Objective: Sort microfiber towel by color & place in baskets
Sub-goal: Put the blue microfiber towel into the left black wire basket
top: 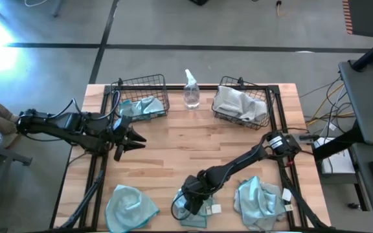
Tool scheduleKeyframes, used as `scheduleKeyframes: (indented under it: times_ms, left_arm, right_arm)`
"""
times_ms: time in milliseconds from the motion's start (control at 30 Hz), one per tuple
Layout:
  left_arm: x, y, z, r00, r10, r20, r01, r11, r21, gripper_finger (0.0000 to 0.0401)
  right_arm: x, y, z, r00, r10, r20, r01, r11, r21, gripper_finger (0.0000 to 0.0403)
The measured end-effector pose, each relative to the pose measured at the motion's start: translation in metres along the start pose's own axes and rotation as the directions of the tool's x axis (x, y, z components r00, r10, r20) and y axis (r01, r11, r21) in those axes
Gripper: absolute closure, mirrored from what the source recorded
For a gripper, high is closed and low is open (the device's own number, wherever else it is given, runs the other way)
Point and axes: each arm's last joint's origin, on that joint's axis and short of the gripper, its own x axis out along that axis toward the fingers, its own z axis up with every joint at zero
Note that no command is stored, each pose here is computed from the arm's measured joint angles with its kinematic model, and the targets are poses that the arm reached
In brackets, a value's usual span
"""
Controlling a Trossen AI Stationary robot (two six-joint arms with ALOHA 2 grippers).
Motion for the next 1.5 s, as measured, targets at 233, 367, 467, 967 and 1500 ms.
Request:
scheduleKeyframes:
  times_ms: [233, 367, 467, 967, 1500]
  left_arm:
    - [0.0, 0.0, 0.0, 1.0, 0.001, 0.0, -0.001, 1.0, 0.0, 0.0288]
    - [0.0, 0.0, 0.0, 1.0, 0.001, 0.001, -0.001, 1.0, 0.0, 0.0288]
    - [0.0, 0.0, 0.0, 1.0, 0.001, 0.001, -0.001, 1.0, 0.0, 0.0288]
    - [-0.003, -0.002, 0.004, 1.0, -0.016, 0.023, 0.017, 0.998, -0.062, 0.0288]
    - [-0.065, -0.031, 0.065, 0.981, -0.112, 0.158, 0.098, 0.991, 0.094, 0.0288]
  right_arm:
    - [-0.001, -0.003, 0.004, 1.0, -0.006, 0.007, 0.006, 1.0, -0.02, 0.0296]
    - [-0.002, -0.004, 0.005, 1.0, -0.01, 0.01, 0.01, 0.999, -0.032, 0.0326]
    - [-0.002, -0.004, 0.005, 1.0, -0.011, 0.01, 0.011, 0.999, -0.032, 0.0347]
    - [-0.051, 0.019, 0.046, 0.984, 0.116, 0.136, -0.099, 0.987, -0.127, 0.0358]
    - [-0.19, 0.039, 0.105, 0.857, 0.142, 0.496, 0.042, 0.939, -0.342, 0.0358]
